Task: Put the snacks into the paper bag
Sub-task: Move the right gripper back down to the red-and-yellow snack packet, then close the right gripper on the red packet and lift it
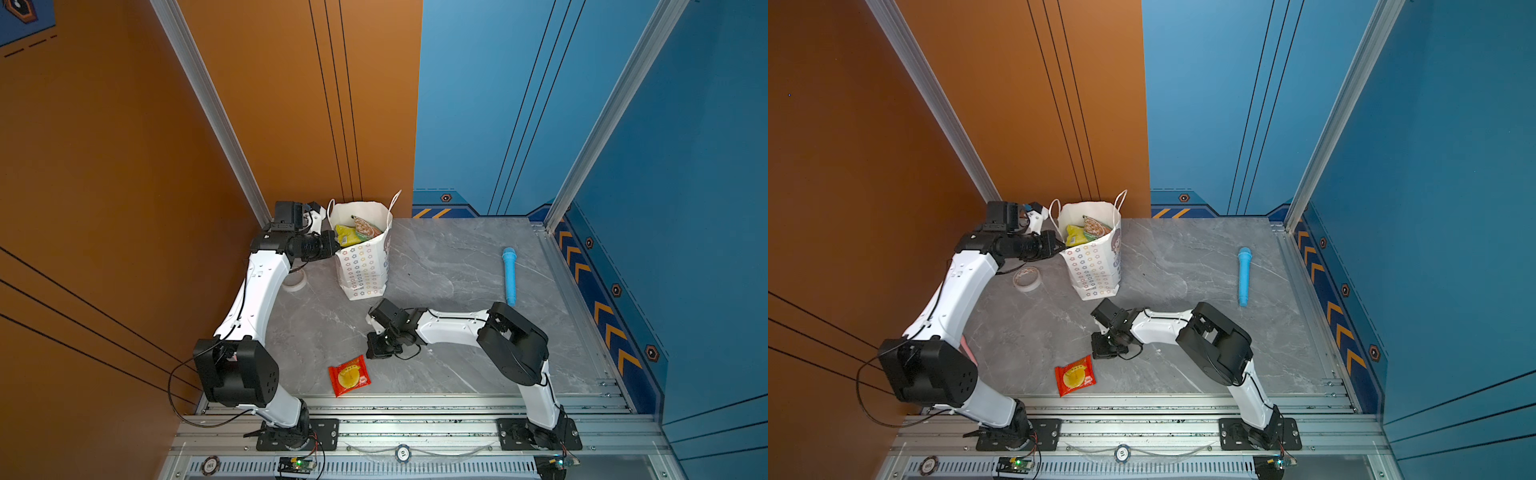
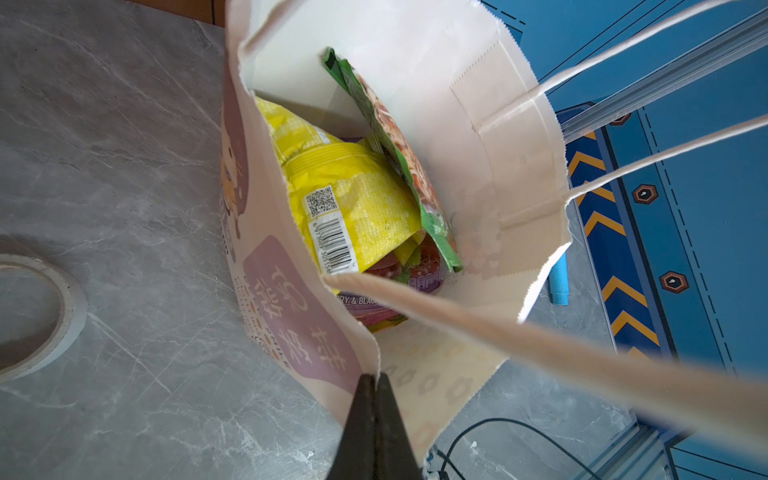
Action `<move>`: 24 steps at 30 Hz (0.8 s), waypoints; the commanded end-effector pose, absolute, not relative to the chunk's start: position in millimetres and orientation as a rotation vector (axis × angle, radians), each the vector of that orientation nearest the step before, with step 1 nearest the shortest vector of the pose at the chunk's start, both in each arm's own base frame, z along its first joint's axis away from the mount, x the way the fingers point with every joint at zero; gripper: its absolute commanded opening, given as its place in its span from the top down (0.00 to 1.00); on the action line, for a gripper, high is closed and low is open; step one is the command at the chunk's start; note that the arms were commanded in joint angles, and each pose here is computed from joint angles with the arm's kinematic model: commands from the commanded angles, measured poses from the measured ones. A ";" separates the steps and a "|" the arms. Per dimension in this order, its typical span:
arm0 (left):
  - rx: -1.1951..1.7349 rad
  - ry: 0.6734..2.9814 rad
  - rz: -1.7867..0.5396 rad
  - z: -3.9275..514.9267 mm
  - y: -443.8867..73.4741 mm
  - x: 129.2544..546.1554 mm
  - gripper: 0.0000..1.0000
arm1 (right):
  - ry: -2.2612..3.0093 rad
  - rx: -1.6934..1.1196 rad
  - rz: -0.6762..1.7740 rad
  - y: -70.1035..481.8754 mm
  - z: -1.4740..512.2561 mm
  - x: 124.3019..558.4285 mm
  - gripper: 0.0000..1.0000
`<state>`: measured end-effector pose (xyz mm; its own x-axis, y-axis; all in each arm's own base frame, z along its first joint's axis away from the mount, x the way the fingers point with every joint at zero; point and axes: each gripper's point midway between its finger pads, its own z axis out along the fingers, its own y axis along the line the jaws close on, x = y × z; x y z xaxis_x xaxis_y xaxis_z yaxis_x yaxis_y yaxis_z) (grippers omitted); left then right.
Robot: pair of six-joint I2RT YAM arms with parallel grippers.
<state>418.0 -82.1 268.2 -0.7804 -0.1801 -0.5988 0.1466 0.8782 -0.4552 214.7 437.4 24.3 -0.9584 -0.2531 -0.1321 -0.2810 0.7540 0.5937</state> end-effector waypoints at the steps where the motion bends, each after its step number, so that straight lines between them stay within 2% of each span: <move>1: -0.042 2.413 -0.628 260.7 -78.3 411.6 0.99 | 2.859 -0.340 0.949 410.2 38.5 240.8 1.00; 5: -0.044 2.416 -0.626 259.4 -78.0 411.9 0.98 | 2.843 -0.247 0.916 378.2 42.4 262.1 1.00; 8: -0.044 2.422 -0.625 256.9 -78.0 412.7 0.98 | 2.817 -0.265 0.957 374.2 51.5 264.9 1.00; 10: -0.046 2.423 -0.627 256.6 -78.1 413.2 0.99 | 2.813 -0.314 0.974 379.9 54.8 259.3 0.93; 12: -0.048 2.425 -0.626 255.6 -77.8 413.5 0.98 | 2.810 -0.367 0.982 390.0 56.1 251.6 0.81; 16: -0.047 2.426 -0.626 255.3 -77.9 413.3 0.98 | 2.823 -0.484 0.987 416.7 51.7 231.6 0.70; 19: -0.047 2.427 -0.625 255.0 -77.9 413.3 0.98 | 2.827 -0.529 1.018 433.2 48.4 221.7 0.66; 24: -0.044 2.419 -0.628 258.3 -78.3 412.5 0.99 | 2.852 -0.585 1.048 450.4 42.2 210.2 0.65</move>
<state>418.0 -82.0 268.2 -0.7803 -0.1801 -0.5989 0.1464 0.8784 -0.4550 212.7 446.4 47.2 -0.9330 -0.3043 -0.1923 -0.3561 0.7023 0.6165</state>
